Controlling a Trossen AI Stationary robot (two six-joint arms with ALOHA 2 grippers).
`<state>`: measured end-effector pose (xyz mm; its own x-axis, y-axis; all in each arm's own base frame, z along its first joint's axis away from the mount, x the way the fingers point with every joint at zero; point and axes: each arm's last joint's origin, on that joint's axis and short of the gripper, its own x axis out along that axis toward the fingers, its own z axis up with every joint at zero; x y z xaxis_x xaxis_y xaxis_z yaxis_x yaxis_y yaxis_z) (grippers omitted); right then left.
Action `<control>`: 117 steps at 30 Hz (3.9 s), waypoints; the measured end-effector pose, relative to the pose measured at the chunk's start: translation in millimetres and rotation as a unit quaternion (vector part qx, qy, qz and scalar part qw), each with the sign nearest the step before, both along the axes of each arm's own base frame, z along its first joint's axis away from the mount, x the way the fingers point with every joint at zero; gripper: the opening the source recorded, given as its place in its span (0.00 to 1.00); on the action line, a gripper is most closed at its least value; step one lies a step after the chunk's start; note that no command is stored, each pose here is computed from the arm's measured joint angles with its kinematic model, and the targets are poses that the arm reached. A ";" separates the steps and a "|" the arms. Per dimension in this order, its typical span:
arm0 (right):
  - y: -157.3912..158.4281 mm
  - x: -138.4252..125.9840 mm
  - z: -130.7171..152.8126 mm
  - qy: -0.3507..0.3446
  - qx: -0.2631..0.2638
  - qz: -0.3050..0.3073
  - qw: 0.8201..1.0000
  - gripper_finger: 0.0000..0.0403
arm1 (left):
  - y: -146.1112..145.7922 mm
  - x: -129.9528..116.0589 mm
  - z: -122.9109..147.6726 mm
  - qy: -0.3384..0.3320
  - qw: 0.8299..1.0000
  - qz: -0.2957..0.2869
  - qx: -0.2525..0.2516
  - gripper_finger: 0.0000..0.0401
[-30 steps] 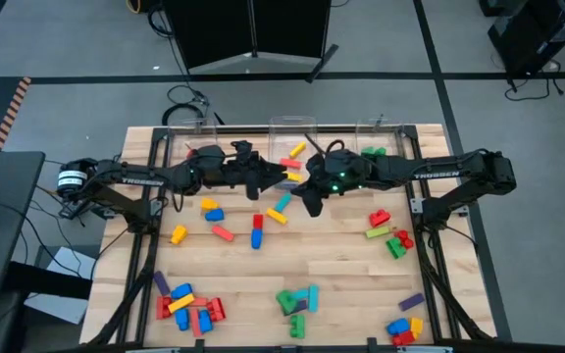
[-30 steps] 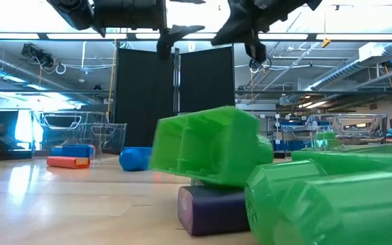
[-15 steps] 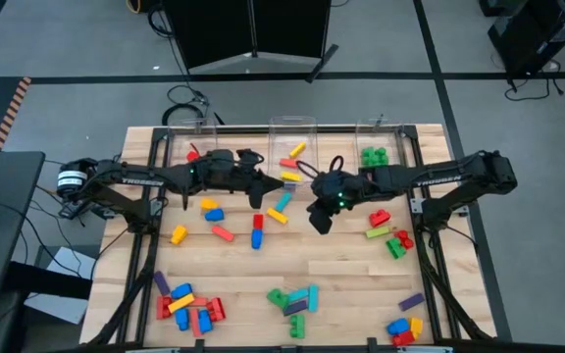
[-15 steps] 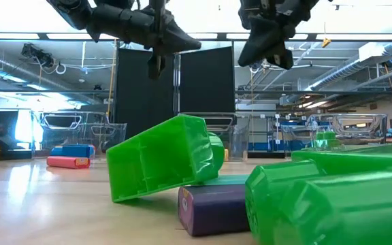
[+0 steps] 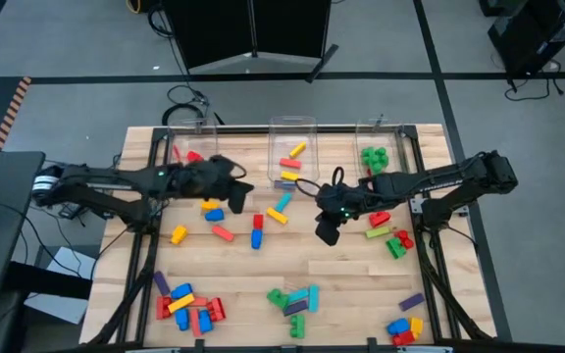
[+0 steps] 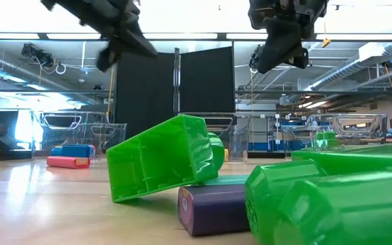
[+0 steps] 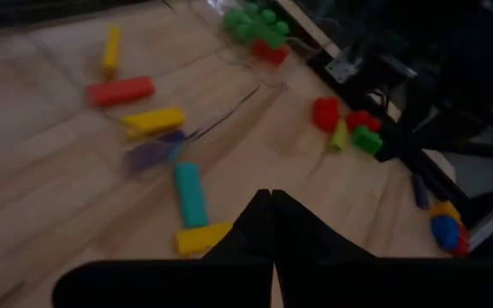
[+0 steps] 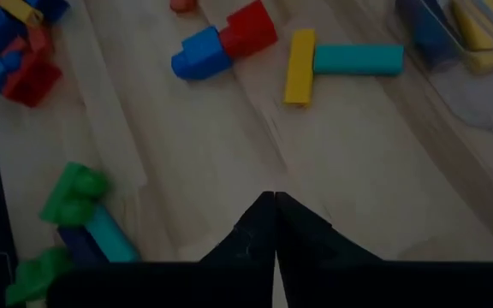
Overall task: Sort blocks by size
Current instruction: Put the green 2 stud game piece into the right transparent bin
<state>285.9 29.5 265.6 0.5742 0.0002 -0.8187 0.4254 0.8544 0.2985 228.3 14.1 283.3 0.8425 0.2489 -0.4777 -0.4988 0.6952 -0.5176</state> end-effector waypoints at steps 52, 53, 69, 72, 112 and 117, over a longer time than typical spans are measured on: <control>126.4 70.9 29.8 0.019 -0.029 -0.014 0.999 0.01 | -185.6 -68.8 22.2 0.256 0.924 -0.245 0.144 0.02; 130.7 78.2 27.8 0.035 -0.022 -0.007 0.999 0.02 | -186.2 -72.2 21.2 0.254 0.923 -0.250 0.144 0.02; 158.7 144.0 -14.5 0.116 0.061 0.027 0.991 0.19 | -194.6 -89.3 -15.1 0.220 0.925 -0.287 0.118 0.02; 159.8 146.3 -19.7 0.120 0.063 0.032 0.990 0.31 | -195.8 -88.8 -21.6 0.215 0.929 -0.284 0.104 0.02; 164.8 157.0 -73.9 0.153 -0.069 0.081 0.983 0.45 | -209.5 -79.8 -16.5 0.139 0.944 -0.298 0.035 0.02; 143.8 140.4 -22.1 0.132 -0.139 0.084 0.978 0.45 | -211.5 -78.4 -14.6 0.127 0.946 -0.299 0.024 0.02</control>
<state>426.3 173.3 243.5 0.3538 -0.1670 -0.9203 0.3029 0.9514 -0.0562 149.9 -197.4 268.7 0.6997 -0.2088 -0.6832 -0.1136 0.9116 -0.3950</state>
